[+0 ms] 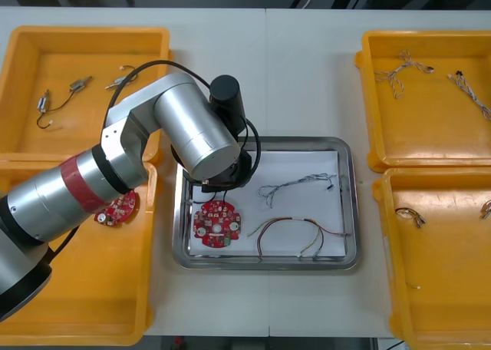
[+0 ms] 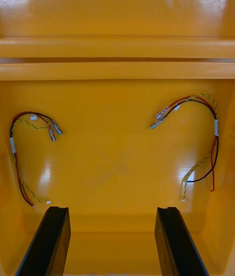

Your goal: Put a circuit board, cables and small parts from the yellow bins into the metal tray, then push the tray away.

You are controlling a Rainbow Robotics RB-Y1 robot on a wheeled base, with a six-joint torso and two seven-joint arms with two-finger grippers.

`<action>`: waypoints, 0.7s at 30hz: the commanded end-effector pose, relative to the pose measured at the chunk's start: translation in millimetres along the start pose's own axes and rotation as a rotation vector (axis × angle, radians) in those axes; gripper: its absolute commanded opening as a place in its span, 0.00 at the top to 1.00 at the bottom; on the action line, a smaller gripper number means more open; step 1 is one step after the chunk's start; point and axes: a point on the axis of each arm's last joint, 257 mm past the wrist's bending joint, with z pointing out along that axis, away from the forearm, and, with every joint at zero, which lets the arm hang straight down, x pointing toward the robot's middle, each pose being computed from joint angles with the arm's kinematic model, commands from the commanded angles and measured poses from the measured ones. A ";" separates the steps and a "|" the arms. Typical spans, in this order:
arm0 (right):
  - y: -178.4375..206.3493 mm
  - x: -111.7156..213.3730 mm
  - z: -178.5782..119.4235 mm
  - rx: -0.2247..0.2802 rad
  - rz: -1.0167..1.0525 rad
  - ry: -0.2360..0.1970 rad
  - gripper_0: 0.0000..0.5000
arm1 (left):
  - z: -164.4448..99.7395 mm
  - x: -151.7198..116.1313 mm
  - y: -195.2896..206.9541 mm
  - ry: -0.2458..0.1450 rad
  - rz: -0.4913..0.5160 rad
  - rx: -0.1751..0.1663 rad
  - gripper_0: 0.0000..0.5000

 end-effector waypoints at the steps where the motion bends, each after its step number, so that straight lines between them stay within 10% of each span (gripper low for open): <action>1: -19.1 -6.1 -18.9 0.063 0.007 -0.034 0.00 | -13.6 -14.0 -25.4 -0.047 0.058 0.033 0.99; 3: -19.8 -6.1 -19.6 0.063 0.010 -0.036 0.00 | -13.6 -14.1 -26.3 -0.047 0.054 0.036 0.88; 7: -18.7 -4.0 -20.1 0.064 0.006 -0.036 0.00 | -13.6 -15.7 -29.7 -0.055 0.046 0.049 0.00; 21: -17.9 4.7 -26.6 0.063 0.019 -0.063 0.00 | -23.7 -19.7 -39.7 -0.083 0.039 0.080 0.00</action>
